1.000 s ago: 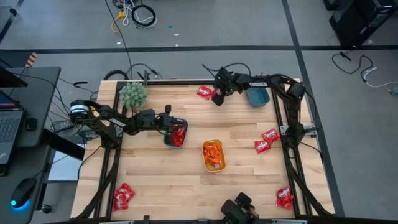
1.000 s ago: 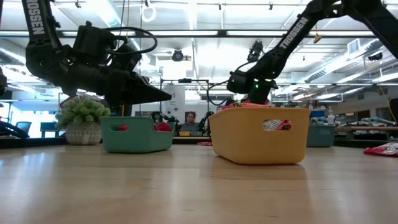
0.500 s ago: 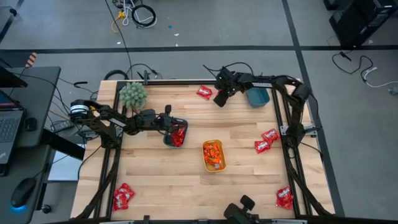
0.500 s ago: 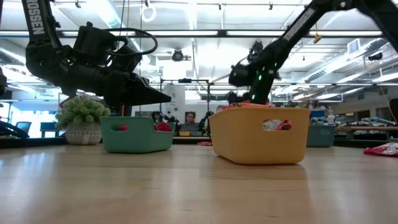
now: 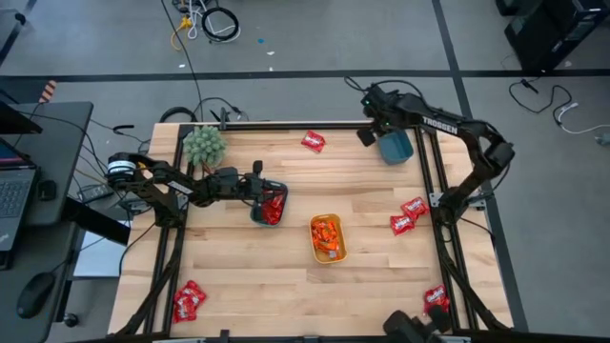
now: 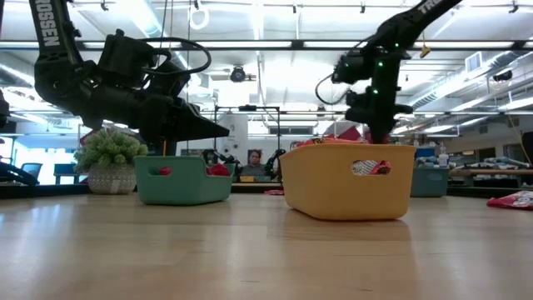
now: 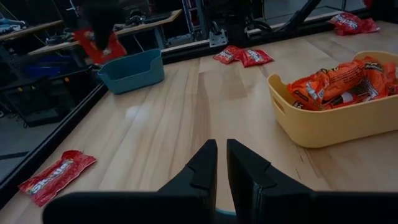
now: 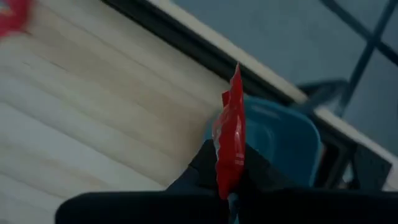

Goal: Sort candy
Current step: Put the red candy into the blue bin

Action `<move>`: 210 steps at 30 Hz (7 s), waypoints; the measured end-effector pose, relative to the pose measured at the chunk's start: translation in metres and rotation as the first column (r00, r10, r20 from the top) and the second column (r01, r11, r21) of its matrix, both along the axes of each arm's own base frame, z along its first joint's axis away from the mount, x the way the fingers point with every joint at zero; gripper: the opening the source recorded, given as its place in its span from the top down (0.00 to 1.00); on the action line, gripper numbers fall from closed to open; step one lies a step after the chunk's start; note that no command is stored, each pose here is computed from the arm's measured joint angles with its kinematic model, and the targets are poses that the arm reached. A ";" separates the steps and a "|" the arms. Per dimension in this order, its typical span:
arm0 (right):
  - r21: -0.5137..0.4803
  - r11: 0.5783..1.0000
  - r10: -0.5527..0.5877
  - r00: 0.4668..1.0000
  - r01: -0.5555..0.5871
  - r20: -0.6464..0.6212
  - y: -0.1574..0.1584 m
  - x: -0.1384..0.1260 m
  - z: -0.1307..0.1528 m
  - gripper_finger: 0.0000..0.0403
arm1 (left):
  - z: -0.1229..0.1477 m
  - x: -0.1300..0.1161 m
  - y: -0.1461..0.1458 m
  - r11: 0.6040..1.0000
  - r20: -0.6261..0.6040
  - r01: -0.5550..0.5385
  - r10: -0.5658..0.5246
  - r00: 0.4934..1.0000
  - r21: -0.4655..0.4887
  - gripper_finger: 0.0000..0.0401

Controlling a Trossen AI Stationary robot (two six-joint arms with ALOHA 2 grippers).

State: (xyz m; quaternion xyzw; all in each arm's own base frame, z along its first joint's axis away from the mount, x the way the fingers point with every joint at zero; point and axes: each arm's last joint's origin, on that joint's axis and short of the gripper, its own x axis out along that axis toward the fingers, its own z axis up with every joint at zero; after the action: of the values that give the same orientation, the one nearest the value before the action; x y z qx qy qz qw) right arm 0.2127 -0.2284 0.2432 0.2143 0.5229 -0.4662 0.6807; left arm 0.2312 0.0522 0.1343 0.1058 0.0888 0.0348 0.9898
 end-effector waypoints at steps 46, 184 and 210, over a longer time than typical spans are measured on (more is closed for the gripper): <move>-0.021 0.975 0.220 0.944 -0.221 0.246 -0.009 0.013 -0.008 0.52 | 0.000 0.000 0.000 1.000 0.000 -0.003 0.003 1.000 -0.016 0.91; 0.001 0.949 0.289 0.870 -0.316 0.400 0.126 0.063 -0.043 0.53 | 0.000 0.000 0.000 0.999 0.005 -0.022 0.022 1.000 -0.046 0.91; 0.403 0.887 0.263 0.964 -0.225 -0.042 0.258 -0.052 -0.058 0.32 | 0.000 0.000 0.000 0.998 0.005 -0.023 0.023 1.000 -0.050 0.91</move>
State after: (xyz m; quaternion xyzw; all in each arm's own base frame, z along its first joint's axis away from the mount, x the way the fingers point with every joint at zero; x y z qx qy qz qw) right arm 0.1605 0.0291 0.1850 0.2572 0.6609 -0.2714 0.6507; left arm 0.2313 0.0526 0.1344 0.0798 0.0880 0.0442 0.9919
